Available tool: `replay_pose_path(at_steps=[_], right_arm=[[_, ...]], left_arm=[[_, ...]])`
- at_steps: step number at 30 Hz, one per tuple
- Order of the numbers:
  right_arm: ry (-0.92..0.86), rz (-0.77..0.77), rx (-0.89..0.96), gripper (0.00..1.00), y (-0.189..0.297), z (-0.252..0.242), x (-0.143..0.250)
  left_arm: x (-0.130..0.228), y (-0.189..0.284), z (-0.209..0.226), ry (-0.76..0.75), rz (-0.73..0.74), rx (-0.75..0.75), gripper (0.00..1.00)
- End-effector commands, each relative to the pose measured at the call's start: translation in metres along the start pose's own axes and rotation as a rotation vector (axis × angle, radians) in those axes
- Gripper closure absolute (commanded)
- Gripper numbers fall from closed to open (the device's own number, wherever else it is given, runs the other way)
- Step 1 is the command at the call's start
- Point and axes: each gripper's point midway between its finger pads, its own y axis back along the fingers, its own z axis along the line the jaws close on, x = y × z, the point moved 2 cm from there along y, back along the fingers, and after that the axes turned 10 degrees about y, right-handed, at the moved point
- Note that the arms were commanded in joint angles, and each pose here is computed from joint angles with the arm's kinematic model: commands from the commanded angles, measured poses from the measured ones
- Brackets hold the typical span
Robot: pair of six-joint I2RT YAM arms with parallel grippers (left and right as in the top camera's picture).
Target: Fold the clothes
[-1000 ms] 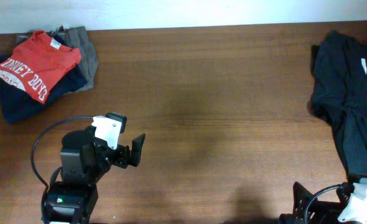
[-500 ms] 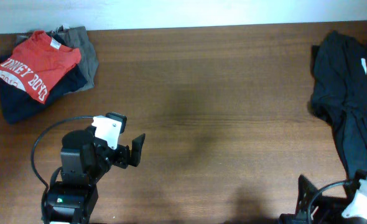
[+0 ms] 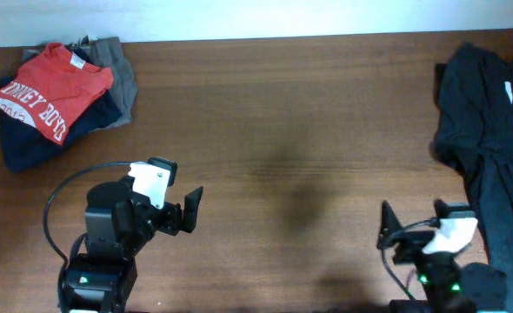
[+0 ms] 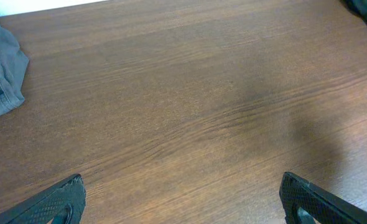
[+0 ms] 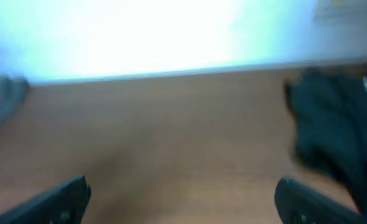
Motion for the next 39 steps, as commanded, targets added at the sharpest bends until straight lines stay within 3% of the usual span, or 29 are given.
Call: replay_pose_path(at_steps=[1, 16, 23, 39], right_arm=[[0.015, -0.062, -0.056, 0.01, -0.014, 0.011, 0.02], [0.03, -0.211, 0.004, 0.01, -0.052, 0.001, 0.054], [0.013, -0.121, 0.042, 0.01, -0.055, -0.006, 0.074], [0.008, -0.121, 0.091, 0.01, -0.054, -0.017, 0.074]], left_arm=[[0.003, -0.001, -0.002, -0.009, 0.007, 0.016, 0.01], [0.003, -0.001, -0.002, -0.009, 0.008, 0.016, 0.01], [0.003, -0.001, -0.002, -0.009, 0.007, 0.016, 0.01], [0.003, -0.001, -0.002, -0.009, 0.007, 0.016, 0.01]])
